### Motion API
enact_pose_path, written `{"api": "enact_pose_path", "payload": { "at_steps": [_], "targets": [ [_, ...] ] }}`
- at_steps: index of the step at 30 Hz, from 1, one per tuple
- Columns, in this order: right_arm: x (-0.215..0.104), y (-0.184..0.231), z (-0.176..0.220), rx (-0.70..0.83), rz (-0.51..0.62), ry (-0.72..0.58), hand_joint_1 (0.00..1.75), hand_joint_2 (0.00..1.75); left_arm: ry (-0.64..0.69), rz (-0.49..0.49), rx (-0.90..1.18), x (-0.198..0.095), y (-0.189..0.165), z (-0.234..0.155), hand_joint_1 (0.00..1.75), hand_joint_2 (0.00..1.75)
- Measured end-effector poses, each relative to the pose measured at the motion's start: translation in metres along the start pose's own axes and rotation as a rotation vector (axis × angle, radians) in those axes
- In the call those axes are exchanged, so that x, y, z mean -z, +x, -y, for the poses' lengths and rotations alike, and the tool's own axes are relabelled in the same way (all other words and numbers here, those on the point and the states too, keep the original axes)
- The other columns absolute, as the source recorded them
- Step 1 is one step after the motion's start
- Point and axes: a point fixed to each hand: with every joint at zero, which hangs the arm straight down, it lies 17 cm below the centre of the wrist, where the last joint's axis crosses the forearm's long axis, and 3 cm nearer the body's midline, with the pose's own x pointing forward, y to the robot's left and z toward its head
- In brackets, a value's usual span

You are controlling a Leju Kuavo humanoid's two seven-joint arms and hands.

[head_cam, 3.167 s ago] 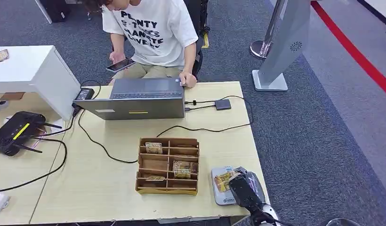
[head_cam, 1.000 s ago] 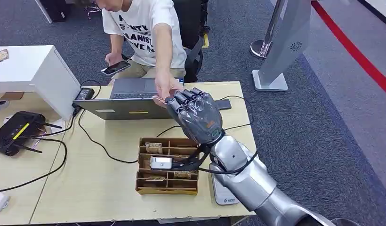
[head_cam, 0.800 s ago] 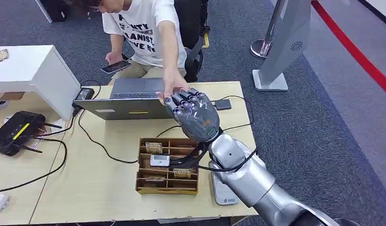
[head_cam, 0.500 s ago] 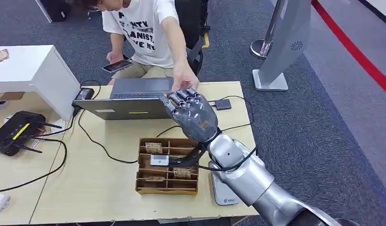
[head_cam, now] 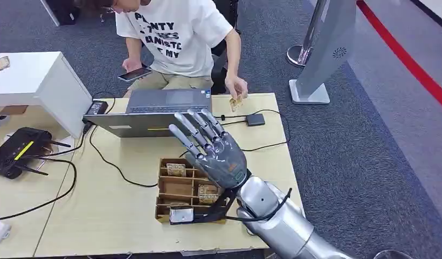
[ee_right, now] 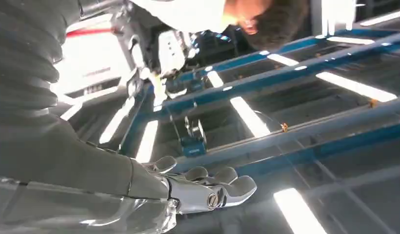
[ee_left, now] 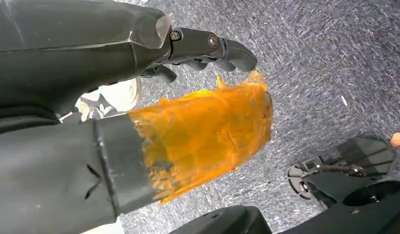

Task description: Pass the card to the sensor for recognition and then transmit it.

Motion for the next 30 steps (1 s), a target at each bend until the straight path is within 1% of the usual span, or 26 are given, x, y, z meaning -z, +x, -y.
{"api": "enact_pose_path", "payload": {
  "at_steps": [4, 9, 15, 16, 17, 18, 19, 20, 21, 22, 25, 27, 28, 29, 30],
  "targets": [
    [-0.011, 0.016, 0.013, 0.106, -0.023, -0.034, 0.0, 1.75, 0.002, 0.001, -0.024, 0.0, -0.003, 0.002, 0.0, 0.0],
    [-0.019, 0.025, 0.022, 0.164, -0.046, -0.054, 0.0, 1.75, 0.0, 0.001, -0.039, 0.001, -0.006, 0.005, 0.0, 0.0],
    [-0.033, 0.031, 0.026, 0.258, -0.1, -0.063, 0.0, 1.75, 0.006, 0.003, -0.069, 0.001, -0.009, 0.005, 0.0, 0.0],
    [-0.035, 0.032, 0.027, 0.264, -0.103, -0.064, 0.05, 1.75, 0.005, 0.002, -0.073, 0.001, -0.01, 0.005, 0.0, 0.0],
    [-0.036, 0.033, 0.027, 0.268, -0.105, -0.064, 0.17, 1.75, 0.005, 0.002, -0.076, 0.001, -0.011, 0.006, 0.0, 0.0],
    [-0.037, 0.033, 0.028, 0.27, -0.105, -0.064, 0.42, 1.75, 0.004, 0.001, -0.078, 0.001, -0.011, 0.006, 0.0, 0.0],
    [-0.037, 0.034, 0.028, 0.272, -0.104, -0.065, 0.94, 1.75, 0.004, 0.0, -0.079, 0.001, -0.012, 0.006, 0.0, 0.0],
    [-0.038, 0.035, 0.028, 0.274, -0.104, -0.064, 1.34, 1.75, 0.004, 0.0, -0.081, 0.001, -0.013, 0.006, 0.0, 0.0],
    [-0.038, 0.035, 0.028, 0.28, -0.108, -0.064, 1.38, 1.75, 0.004, 0.001, -0.084, 0.001, -0.013, 0.006, 0.0, 0.0],
    [-0.039, 0.035, 0.028, 0.284, -0.109, -0.063, 1.47, 1.75, 0.005, 0.002, -0.086, 0.001, -0.012, 0.006, 0.0, 0.0],
    [-0.042, 0.037, 0.029, 0.3, -0.117, -0.063, 1.59, 1.75, 0.009, 0.009, -0.092, 0.001, -0.012, 0.005, 0.0, 0.0],
    [-0.044, 0.038, 0.03, 0.309, -0.121, -0.063, 1.54, 1.75, 0.009, 0.01, -0.095, 0.001, -0.012, 0.006, 0.0, 0.0],
    [-0.045, 0.039, 0.03, 0.314, -0.123, -0.063, 1.45, 1.75, 0.008, 0.009, -0.098, 0.001, -0.012, 0.006, 0.0, 0.0],
    [-0.046, 0.039, 0.03, 0.322, -0.126, -0.063, 1.31, 1.75, 0.007, 0.009, -0.103, 0.001, -0.012, 0.006, 0.0, 0.0],
    [-0.046, 0.04, 0.03, 0.326, -0.127, -0.063, 1.29, 1.75, 0.006, 0.008, -0.107, 0.001, -0.012, 0.007, 0.0, 0.0]
  ]
}}
